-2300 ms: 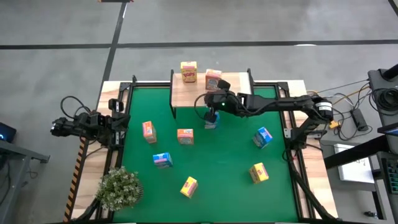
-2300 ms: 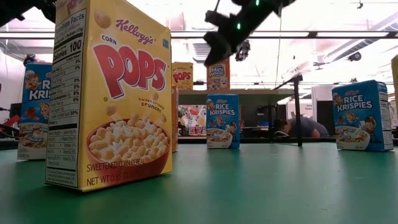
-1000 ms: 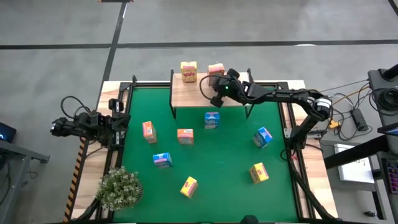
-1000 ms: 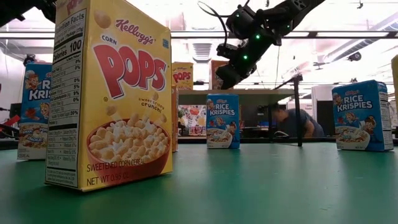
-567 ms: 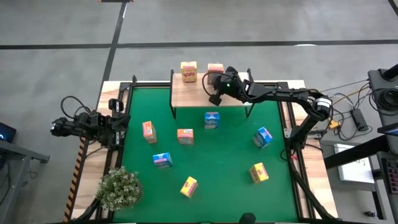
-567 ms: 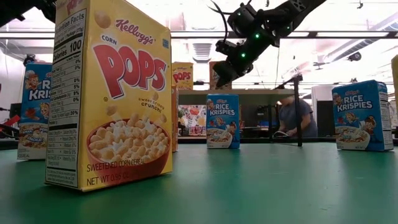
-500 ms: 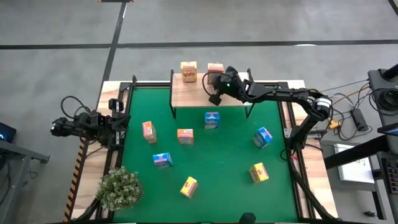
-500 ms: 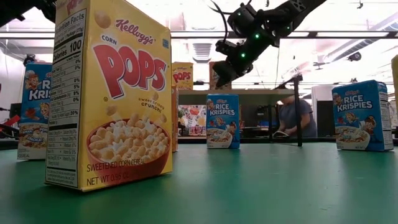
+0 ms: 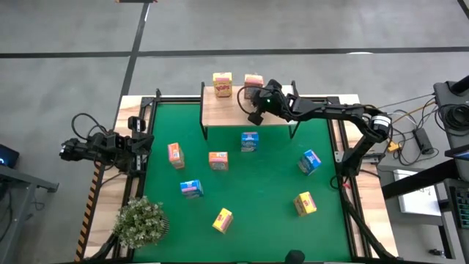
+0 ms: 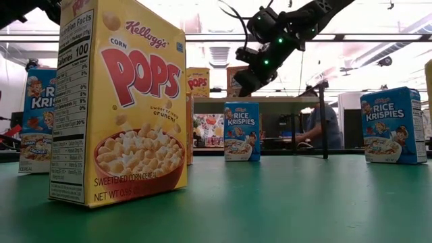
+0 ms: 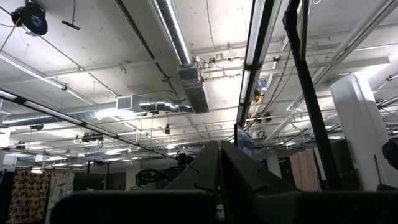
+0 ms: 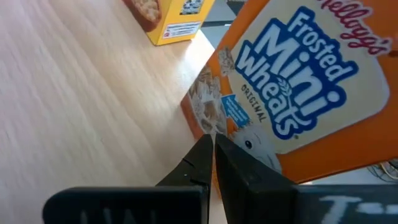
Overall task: Stack cereal on shelf
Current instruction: Put the right orange cereal box on the shelf
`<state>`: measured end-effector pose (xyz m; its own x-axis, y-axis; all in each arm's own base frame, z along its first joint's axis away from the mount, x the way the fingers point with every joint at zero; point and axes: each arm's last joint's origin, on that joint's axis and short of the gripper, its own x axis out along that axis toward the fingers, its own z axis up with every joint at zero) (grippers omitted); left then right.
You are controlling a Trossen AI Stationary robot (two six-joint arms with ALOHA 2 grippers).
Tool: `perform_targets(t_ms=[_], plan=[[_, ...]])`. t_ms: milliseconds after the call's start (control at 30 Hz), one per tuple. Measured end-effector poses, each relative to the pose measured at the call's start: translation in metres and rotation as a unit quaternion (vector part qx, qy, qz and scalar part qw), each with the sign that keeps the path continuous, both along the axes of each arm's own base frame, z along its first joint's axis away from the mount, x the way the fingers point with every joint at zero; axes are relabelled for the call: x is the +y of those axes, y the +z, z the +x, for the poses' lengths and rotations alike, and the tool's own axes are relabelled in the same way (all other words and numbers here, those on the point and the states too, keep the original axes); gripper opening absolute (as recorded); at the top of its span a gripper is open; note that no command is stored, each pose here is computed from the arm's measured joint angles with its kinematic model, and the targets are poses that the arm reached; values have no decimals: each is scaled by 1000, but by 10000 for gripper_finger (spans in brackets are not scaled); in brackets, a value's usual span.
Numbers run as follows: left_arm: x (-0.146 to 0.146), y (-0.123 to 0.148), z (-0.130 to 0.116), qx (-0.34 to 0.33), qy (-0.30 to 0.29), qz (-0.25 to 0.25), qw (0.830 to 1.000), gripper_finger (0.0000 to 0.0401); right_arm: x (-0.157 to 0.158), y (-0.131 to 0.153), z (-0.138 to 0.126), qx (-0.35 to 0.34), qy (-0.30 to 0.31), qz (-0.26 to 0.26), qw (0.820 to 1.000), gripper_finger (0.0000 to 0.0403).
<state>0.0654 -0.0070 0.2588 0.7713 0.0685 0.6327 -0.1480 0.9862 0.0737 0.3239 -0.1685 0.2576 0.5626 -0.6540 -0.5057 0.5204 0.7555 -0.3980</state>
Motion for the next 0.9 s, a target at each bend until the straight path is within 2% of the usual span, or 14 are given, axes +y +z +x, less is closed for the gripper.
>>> perform_targets(t_ms=[333,567,767,900], plan=[[0,0,0,0,0,0,1000,0,-8,1,-4,-5,-12,-1,1000,9],[0,0,0,-1,0,0,1000,0,-8,3,-1,-25,7,3,1000,9],[0,0,0,-2,0,-1,1000,0,-14,-3,6,-51,9,-4,999,9],[0,0,0,-2,0,-1,1000,0,-17,-10,8,-42,7,-2,999,9]])
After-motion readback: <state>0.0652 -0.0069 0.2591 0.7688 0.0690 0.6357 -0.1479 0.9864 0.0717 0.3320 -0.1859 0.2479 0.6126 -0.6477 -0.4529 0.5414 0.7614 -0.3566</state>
